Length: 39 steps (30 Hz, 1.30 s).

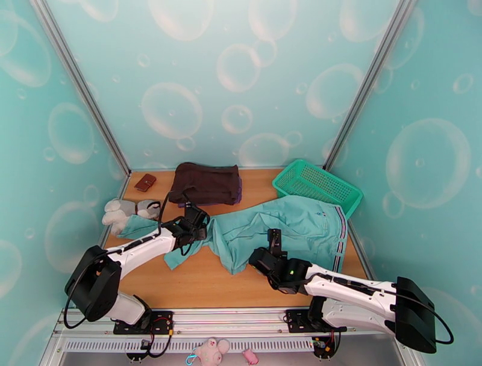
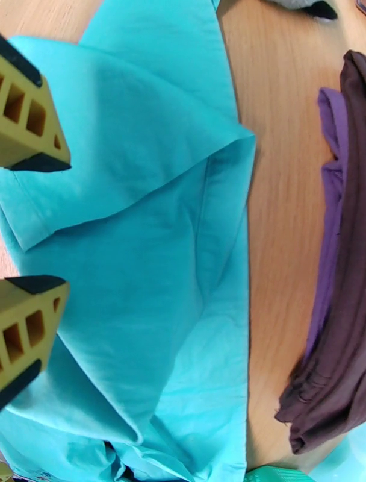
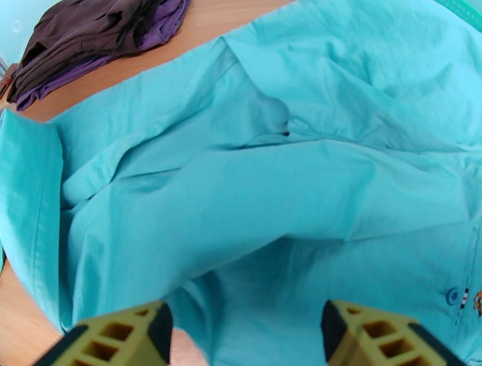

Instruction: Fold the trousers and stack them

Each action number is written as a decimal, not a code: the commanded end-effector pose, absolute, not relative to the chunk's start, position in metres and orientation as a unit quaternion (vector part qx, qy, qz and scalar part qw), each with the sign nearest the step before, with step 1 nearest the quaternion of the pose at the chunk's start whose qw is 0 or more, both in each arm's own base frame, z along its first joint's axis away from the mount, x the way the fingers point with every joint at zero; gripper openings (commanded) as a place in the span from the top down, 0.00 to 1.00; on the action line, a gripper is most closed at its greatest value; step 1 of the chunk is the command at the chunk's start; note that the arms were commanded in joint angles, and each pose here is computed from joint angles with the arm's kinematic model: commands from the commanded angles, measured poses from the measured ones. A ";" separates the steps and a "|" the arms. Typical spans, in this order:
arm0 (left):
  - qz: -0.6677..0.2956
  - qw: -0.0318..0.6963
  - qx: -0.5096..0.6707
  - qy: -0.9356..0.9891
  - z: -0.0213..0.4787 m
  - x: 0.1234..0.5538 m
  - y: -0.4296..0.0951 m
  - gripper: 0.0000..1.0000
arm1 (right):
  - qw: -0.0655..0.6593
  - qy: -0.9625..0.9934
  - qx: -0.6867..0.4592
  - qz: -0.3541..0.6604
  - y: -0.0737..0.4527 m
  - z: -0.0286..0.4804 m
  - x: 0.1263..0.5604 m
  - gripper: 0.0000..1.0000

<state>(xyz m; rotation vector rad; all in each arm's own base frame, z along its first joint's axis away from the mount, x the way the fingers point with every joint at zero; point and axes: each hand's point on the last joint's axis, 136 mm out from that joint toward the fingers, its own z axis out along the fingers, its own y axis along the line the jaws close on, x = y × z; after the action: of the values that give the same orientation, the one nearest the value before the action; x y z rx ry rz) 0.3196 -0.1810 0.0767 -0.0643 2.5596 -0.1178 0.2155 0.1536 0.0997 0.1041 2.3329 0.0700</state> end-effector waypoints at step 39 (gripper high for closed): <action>0.186 0.403 -0.175 0.879 0.205 0.281 -0.014 1.00 | 0.356 0.889 0.220 0.187 0.091 0.044 0.217 0.31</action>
<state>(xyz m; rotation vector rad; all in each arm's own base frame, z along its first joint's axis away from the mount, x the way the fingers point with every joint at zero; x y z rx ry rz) 0.3009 -0.0724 0.1732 -0.3125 2.3188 0.2329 0.2141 0.0776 0.0427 0.5260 2.3263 0.3003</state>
